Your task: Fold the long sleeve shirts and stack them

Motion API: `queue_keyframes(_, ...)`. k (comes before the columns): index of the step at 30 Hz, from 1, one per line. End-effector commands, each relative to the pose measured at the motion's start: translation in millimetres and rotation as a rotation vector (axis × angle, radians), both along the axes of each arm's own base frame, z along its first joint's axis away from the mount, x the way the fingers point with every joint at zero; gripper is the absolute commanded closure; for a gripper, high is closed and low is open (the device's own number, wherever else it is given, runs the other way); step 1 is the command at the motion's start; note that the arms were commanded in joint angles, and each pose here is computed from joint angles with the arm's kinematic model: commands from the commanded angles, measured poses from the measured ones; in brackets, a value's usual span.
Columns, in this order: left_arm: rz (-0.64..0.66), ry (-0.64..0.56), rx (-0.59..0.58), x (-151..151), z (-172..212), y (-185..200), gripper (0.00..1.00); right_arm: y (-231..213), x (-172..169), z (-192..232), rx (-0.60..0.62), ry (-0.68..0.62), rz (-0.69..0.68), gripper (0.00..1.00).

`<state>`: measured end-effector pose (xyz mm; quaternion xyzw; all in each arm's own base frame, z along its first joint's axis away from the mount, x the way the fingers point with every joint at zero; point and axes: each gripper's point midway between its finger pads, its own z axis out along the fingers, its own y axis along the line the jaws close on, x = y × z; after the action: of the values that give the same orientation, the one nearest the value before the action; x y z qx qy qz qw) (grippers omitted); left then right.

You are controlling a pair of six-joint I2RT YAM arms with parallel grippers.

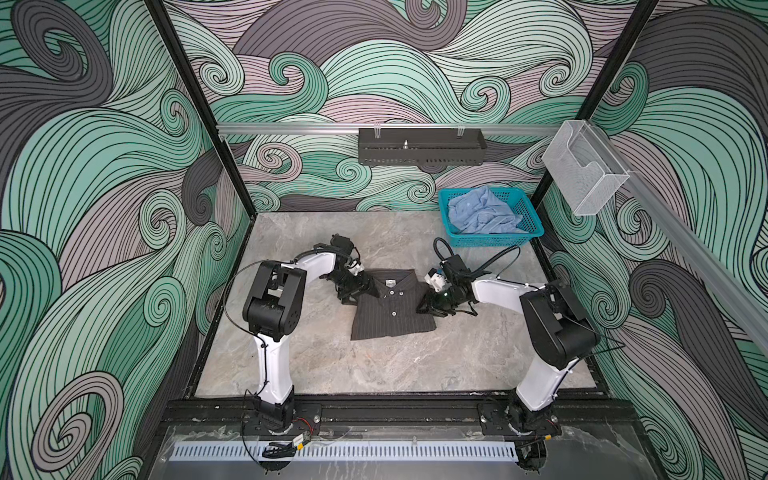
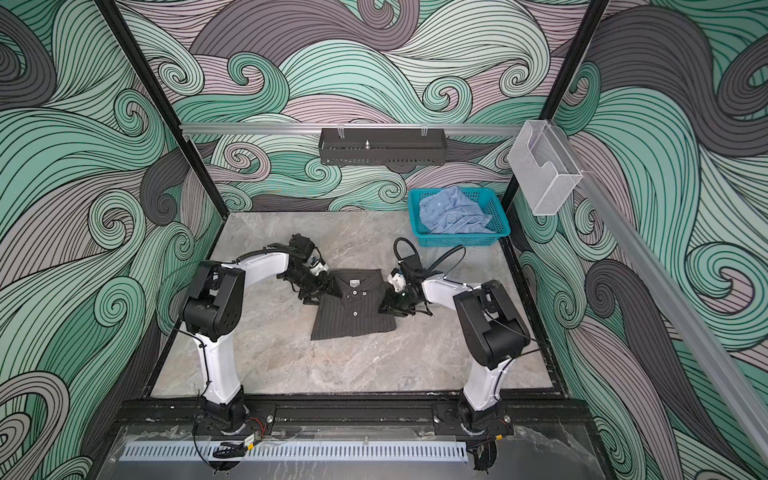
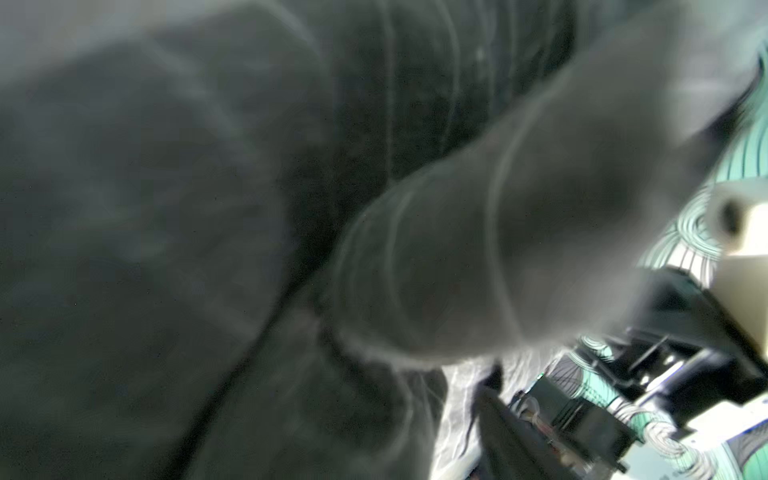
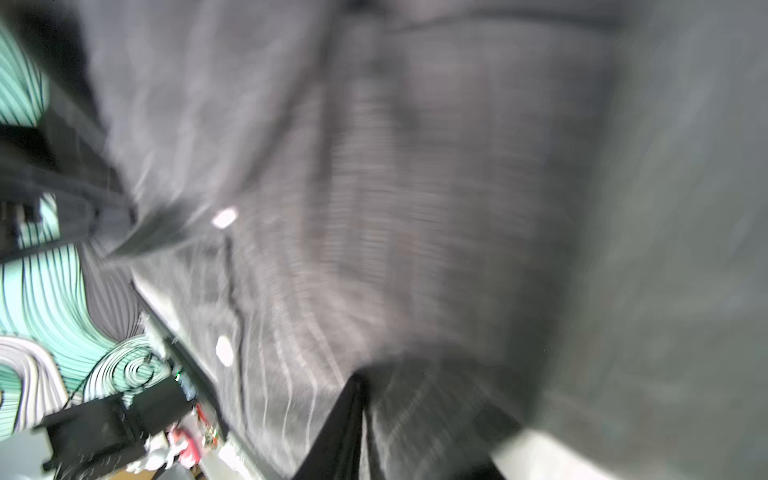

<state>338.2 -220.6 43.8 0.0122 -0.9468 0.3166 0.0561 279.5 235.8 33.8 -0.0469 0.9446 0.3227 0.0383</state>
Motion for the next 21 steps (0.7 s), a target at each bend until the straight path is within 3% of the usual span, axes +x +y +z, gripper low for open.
queue_keyframes(1,-0.094,-0.027,-0.091,-1.0,19.5,-10.1,0.49,9.9,-14.1,21.2,0.046,-0.022,-0.018,0.64)
queue_keyframes(3,-0.117,-0.033,-0.064,-4.4,23.5,-5.2,0.48,3.4,-15.3,32.0,0.027,-0.064,-0.039,0.48)
queue_keyframes(5,-0.133,-0.047,0.007,-7.1,26.3,5.8,0.29,-6.1,-7.8,44.7,-0.017,-0.134,-0.052,0.39)
queue_keyframes(7,-0.131,-0.079,0.051,-5.4,32.0,14.4,0.25,-11.2,3.3,53.4,-0.044,-0.184,-0.060,0.36)
queue_keyframes(10,-0.117,-0.113,0.090,-0.6,40.3,23.0,0.23,-20.5,11.9,47.4,-0.082,-0.145,-0.075,0.35)
queue_keyframes(16,-0.107,-0.100,0.081,7.7,37.8,19.5,0.32,-23.9,34.9,19.7,-0.111,-0.091,-0.110,0.37)
queue_keyframes(21,-0.088,-0.091,0.078,20.0,32.2,16.5,0.51,-20.4,51.9,7.2,-0.102,-0.067,-0.119,0.44)
